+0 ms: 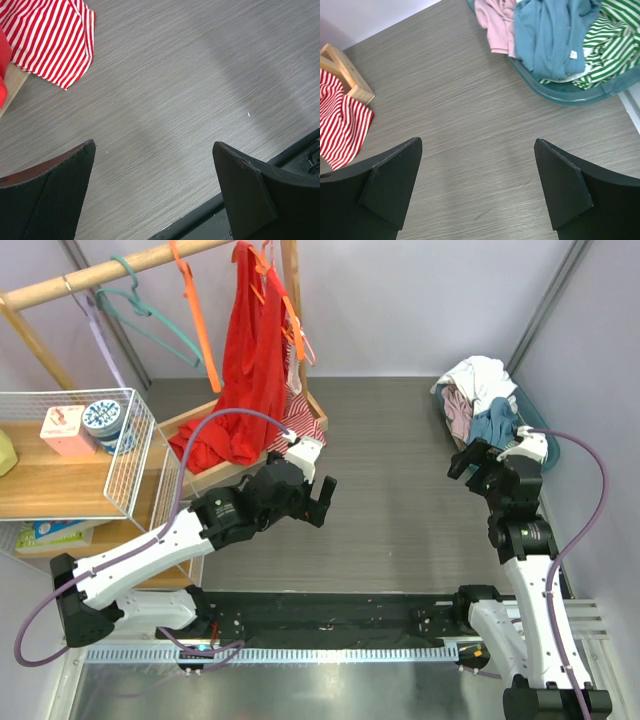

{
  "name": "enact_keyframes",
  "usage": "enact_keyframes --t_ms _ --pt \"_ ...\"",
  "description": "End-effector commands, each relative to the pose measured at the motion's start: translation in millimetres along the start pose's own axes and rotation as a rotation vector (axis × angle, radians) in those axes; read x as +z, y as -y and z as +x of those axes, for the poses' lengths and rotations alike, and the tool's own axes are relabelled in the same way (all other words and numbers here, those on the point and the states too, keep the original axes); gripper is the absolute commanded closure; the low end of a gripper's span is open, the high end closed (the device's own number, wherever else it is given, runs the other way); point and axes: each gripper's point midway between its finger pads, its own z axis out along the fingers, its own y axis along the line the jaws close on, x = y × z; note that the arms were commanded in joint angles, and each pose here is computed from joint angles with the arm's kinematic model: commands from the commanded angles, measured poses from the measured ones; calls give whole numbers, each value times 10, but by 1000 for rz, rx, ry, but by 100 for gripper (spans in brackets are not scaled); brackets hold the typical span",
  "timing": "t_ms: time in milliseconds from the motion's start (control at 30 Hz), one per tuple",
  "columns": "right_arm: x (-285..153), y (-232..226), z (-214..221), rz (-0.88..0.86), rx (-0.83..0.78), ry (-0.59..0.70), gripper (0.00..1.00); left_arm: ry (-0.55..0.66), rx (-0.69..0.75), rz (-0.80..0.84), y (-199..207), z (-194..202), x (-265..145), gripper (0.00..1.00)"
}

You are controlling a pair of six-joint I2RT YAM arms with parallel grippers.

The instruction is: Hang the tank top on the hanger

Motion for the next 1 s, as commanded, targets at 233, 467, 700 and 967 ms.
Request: enact_keyframes --t_ms 233,467,700,967 --pt "-1 66 -304 80 41 78 0 44 36 284 433 -218 -115 0" --pt "251 133 -399 166 -1 28 0 5 -83 179 -69 -214 153 0" --pt "772 151 -585 272 -37 -66 0 33 -83 86 -292 -133 132 0" --pt "1428 581 -482 443 -30 -114 5 -8 -87 83 -290 -94 108 0"
